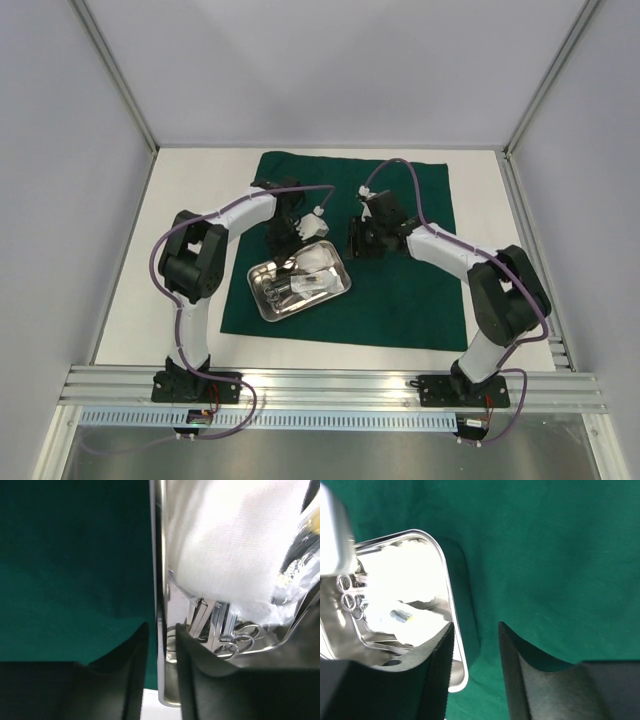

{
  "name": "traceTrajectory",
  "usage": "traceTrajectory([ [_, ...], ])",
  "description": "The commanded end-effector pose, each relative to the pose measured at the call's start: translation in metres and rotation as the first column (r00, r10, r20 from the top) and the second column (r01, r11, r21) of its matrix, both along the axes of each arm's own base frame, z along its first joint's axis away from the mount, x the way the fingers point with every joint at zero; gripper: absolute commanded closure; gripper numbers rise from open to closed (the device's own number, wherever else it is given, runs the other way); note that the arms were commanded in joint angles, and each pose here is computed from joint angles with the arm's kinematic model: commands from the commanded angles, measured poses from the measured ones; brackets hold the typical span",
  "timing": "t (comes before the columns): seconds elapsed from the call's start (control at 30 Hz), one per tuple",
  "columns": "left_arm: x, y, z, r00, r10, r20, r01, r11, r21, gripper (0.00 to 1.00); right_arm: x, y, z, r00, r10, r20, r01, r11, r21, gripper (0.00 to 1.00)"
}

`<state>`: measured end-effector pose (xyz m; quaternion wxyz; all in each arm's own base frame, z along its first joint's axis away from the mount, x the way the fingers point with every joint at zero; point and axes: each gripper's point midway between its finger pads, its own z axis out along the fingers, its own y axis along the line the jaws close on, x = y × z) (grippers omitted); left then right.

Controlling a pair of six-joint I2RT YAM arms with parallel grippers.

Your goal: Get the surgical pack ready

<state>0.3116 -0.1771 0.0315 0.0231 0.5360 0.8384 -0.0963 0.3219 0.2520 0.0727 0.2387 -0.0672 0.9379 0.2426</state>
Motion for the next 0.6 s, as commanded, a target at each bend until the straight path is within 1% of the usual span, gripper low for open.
traceTrajectory([
  [0.0, 0.013, -0.01, 0.018, 0.998, -0.017, 0.054, 0.019, 0.999, -0.041, 0.61, 0.004, 0.017, 0.002, 0.999, 0.044, 0.023, -0.045, 0.998, 0.04, 0.59],
  [0.03, 0.014, -0.011, 0.019, 0.998, -0.015, 0.057, 0.018, 0.999, -0.045, 0.56, 0.004, 0.019, 0.001, 0.999, 0.048, 0.019, -0.049, 0.998, 0.038, 0.6],
  [0.07, 0.015, -0.011, 0.02, 0.998, -0.012, 0.06, 0.014, 0.999, -0.043, 0.48, 0.004, 0.02, -0.001, 0.999, 0.052, 0.012, -0.053, 0.998, 0.032, 0.6],
  [0.17, 0.016, -0.008, 0.03, 0.997, 0.005, 0.082, -0.001, 0.999, -0.038, 0.38, 0.003, 0.024, -0.003, 0.998, 0.063, 0.01, -0.063, 0.998, 0.03, 0.63],
  [0.33, 0.02, 0.001, 0.06, 0.986, 0.06, 0.158, -0.05, 0.997, -0.064, 0.3, 0.003, 0.028, -0.006, 0.997, 0.075, 0.004, -0.075, 0.997, 0.02, 0.65],
  [0.43, 0.027, 0.014, 0.075, 0.975, 0.169, 0.147, -0.15, 0.98, -0.132, 0.27, 0.005, 0.027, -0.008, 0.997, 0.072, 0.005, -0.072, 0.997, 0.012, 0.66],
  [0.5, 0.038, 0.029, 0.078, 0.956, 0.263, 0.13, -0.238, 0.955, -0.179, 0.24, 0.007, 0.027, -0.01, 0.998, 0.064, 0.003, -0.064, 0.998, 0.005, 0.67],
  [0.53, 0.045, 0.034, 0.076, 0.938, 0.321, 0.128, -0.294, 0.936, -0.191, 0.24, 0.008, 0.027, -0.014, 0.998, 0.06, -0.004, -0.06, 0.998, -0.002, 0.68],
  [0.57, 0.055, 0.053, 0.072, 0.914, 0.382, 0.135, -0.357, 0.918, -0.175, 0.24, 0.008, 0.027, -0.016, 0.999, 0.053, -0.011, -0.054, 0.999, -0.008, 0.69],
])
